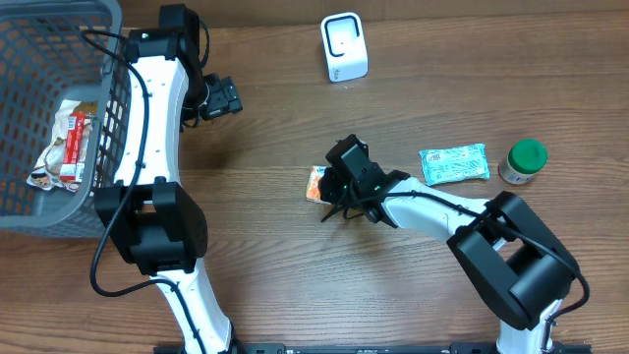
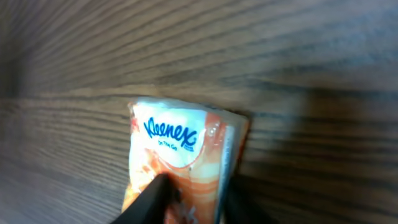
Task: Scan the item barcode
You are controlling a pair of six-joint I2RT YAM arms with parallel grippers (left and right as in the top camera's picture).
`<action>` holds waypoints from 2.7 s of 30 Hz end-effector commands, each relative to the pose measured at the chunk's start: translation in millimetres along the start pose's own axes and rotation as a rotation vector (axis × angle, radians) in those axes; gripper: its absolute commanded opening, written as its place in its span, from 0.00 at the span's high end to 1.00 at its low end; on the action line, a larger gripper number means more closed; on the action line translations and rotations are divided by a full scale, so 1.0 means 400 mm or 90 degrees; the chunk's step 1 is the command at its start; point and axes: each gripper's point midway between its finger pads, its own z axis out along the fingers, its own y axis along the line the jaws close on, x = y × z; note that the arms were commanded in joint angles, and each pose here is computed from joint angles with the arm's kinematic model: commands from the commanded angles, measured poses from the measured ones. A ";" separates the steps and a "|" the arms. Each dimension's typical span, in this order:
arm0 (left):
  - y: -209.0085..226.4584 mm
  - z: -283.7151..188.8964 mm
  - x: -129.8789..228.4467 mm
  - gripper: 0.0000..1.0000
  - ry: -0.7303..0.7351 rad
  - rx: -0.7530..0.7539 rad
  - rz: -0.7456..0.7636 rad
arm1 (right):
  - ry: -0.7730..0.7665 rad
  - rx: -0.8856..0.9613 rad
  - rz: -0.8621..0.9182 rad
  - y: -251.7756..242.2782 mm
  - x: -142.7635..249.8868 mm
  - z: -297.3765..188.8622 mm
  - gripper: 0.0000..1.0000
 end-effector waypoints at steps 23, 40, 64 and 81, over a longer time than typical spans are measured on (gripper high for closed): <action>-0.005 0.001 0.004 0.00 0.003 0.005 0.013 | 0.018 -0.185 -0.232 0.100 -0.069 -0.333 0.96; -0.004 0.001 0.004 0.00 0.003 0.005 0.013 | -0.076 -0.111 -0.320 0.085 -0.279 -0.494 0.97; -0.005 0.001 0.004 0.00 0.003 0.005 0.013 | -0.381 0.276 -0.680 0.139 -0.787 -0.478 0.96; -0.005 0.001 0.004 0.00 0.003 0.005 0.013 | -0.366 0.517 -0.973 0.101 -0.831 -0.157 0.96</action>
